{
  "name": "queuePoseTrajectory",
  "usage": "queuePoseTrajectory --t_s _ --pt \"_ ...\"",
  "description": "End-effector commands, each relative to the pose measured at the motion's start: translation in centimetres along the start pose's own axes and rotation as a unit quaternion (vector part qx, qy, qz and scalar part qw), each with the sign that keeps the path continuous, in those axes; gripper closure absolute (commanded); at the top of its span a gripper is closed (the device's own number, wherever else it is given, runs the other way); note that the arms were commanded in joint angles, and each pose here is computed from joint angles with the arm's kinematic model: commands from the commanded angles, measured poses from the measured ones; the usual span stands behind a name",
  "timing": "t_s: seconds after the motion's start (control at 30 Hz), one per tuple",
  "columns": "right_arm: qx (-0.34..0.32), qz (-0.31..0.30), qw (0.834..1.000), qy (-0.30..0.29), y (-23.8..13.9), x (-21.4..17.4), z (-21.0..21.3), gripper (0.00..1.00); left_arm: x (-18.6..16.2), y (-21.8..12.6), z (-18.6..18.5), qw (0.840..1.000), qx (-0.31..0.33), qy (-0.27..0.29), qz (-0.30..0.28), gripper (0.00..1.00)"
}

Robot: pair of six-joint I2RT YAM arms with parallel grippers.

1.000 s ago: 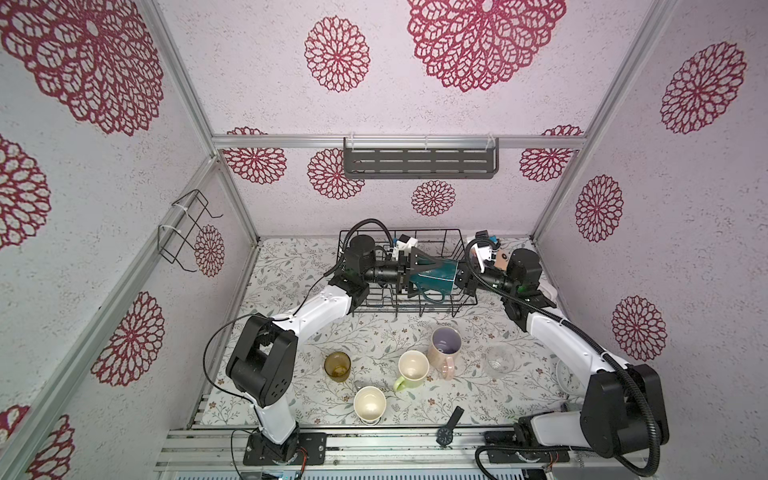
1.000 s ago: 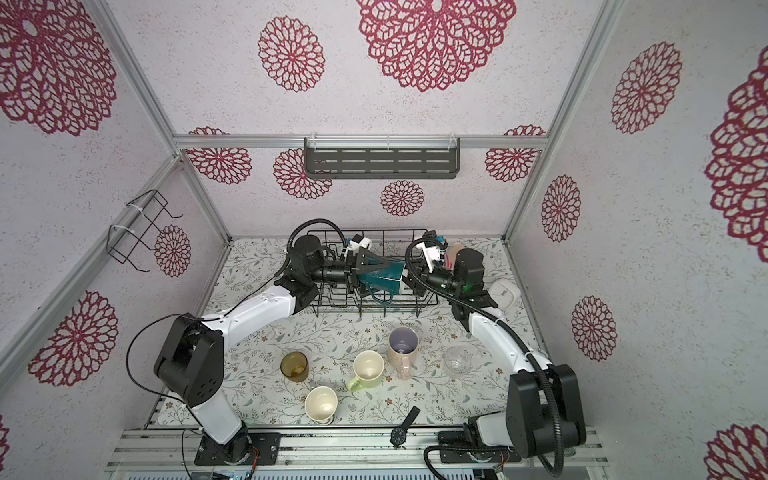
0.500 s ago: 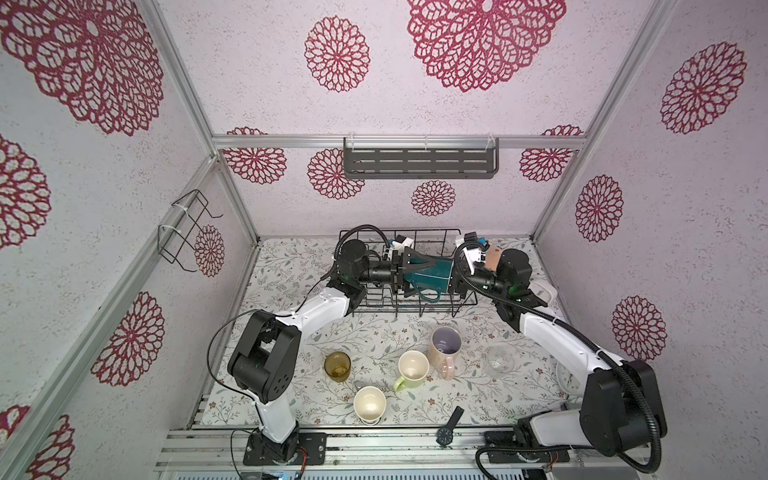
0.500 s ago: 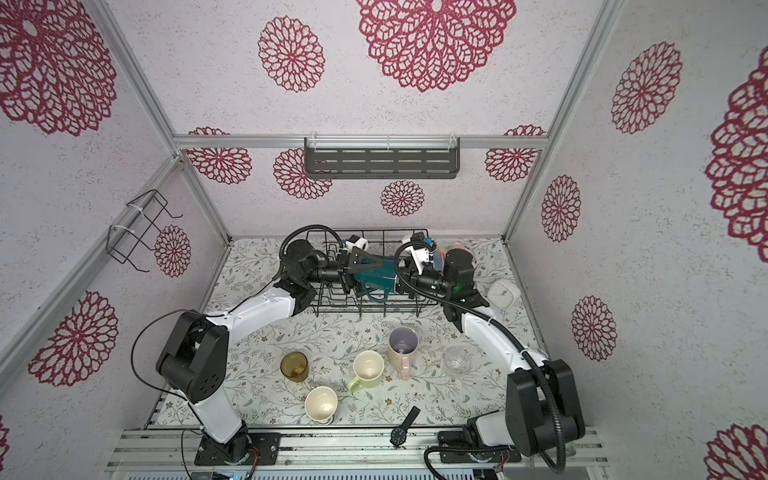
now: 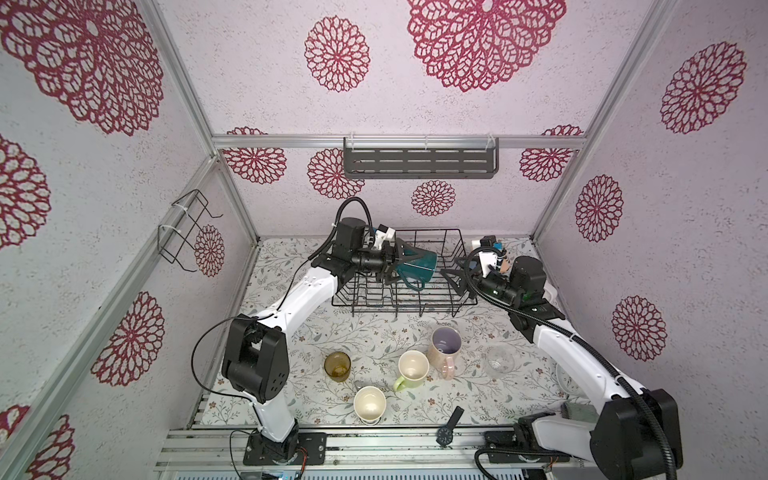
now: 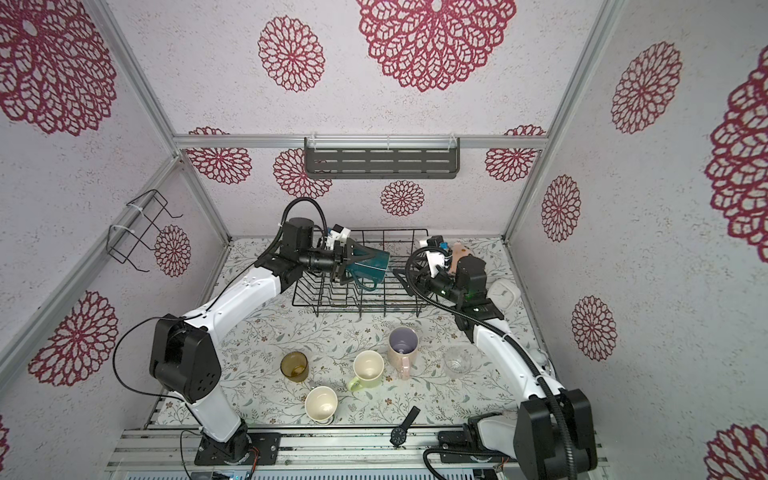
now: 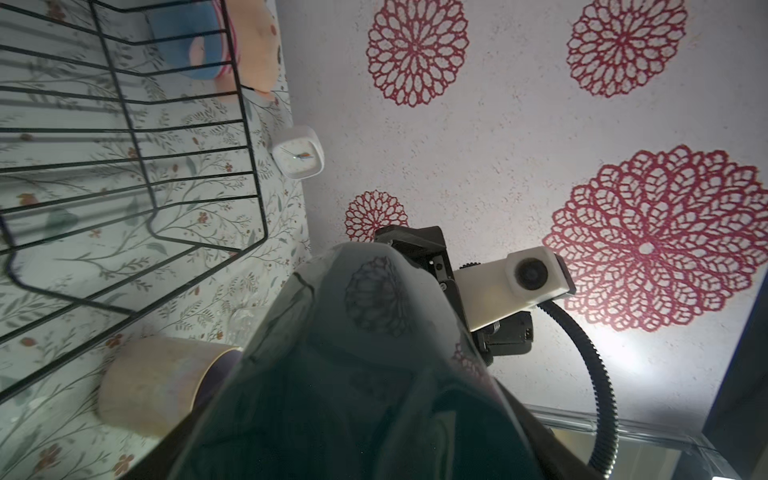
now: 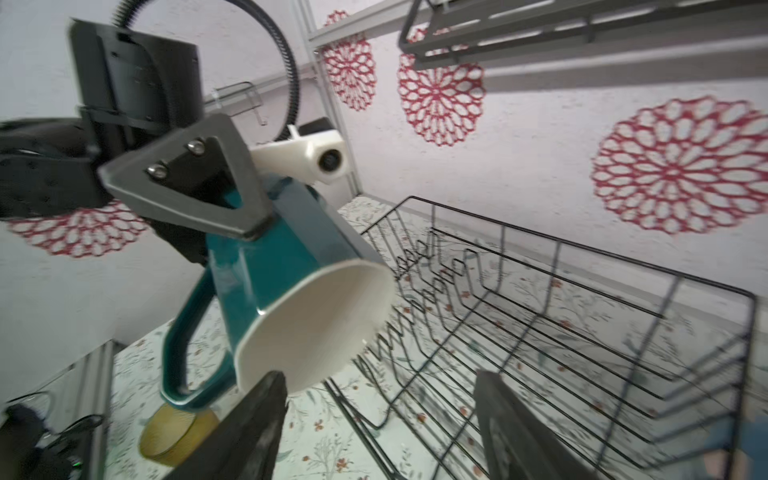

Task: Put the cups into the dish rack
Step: 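Carry the green mug over the rack with the left gripper while the right withdraws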

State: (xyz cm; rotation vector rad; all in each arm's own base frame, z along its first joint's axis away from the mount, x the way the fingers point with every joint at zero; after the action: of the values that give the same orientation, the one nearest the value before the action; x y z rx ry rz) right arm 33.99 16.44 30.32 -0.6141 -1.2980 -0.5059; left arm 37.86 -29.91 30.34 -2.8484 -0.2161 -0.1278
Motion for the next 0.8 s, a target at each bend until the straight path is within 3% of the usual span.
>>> queuePoseTrajectory --t_s 0.0,0.13,0.17,0.3,0.5,0.53,0.57,0.67,0.77 --pt "-0.118 0.016 0.993 -0.013 -1.5 -1.5 -3.4 0.26 1.4 -0.6 0.6 0.995 0.074 0.063 -0.028 0.38" --pt "-0.178 0.025 0.984 -0.007 -2.7 -3.2 -5.0 0.26 3.6 -0.9 2.2 0.979 0.169 0.09 -0.068 0.41" --pt "-0.192 0.031 0.981 -0.004 -3.1 -3.6 -5.2 0.26 4.4 -1.1 3.0 0.971 0.202 0.095 -0.085 0.47" --pt "-0.24 0.036 0.97 0.006 -4.8 -5.0 -5.8 0.26 6.7 -0.5 6.0 0.943 0.297 0.102 -0.113 0.47" --pt "-0.292 0.029 0.956 0.022 -7.4 -6.0 -5.8 0.25 9.7 0.6 7.5 0.915 0.343 0.131 -0.165 0.47" --pt "-0.3 0.027 0.953 0.024 -7.7 -6.0 -5.8 0.05 10.0 0.9 7.5 0.915 0.341 0.134 -0.166 0.47" --pt "-0.311 0.023 0.95 0.029 -8.1 -6.1 -5.9 0.01 10.3 1.3 7.7 0.914 0.343 0.136 -0.167 0.46" --pt "-0.323 0.014 0.945 0.048 -8.7 -6.3 -5.9 0.01 11.0 2.5 8.3 0.905 0.357 0.158 -0.167 0.46" --pt "-0.286 0.028 0.956 0.059 -7.8 -6.6 -5.3 0.01 11.4 3.1 9.2 0.896 0.375 0.169 -0.165 0.47"
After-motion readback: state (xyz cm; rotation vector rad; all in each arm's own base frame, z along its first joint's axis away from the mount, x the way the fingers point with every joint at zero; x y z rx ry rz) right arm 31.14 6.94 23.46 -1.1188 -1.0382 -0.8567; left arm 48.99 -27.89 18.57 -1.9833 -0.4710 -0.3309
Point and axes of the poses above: each gripper's point midway between its finger pads, its own y axis out along the fingers, its own z axis along the line the jaws close on, x = y × z, the point moved 3 cm from there along -y, back along the fingers, and after that the axes turned 4 degrees about -y, right-handed, at the moved point
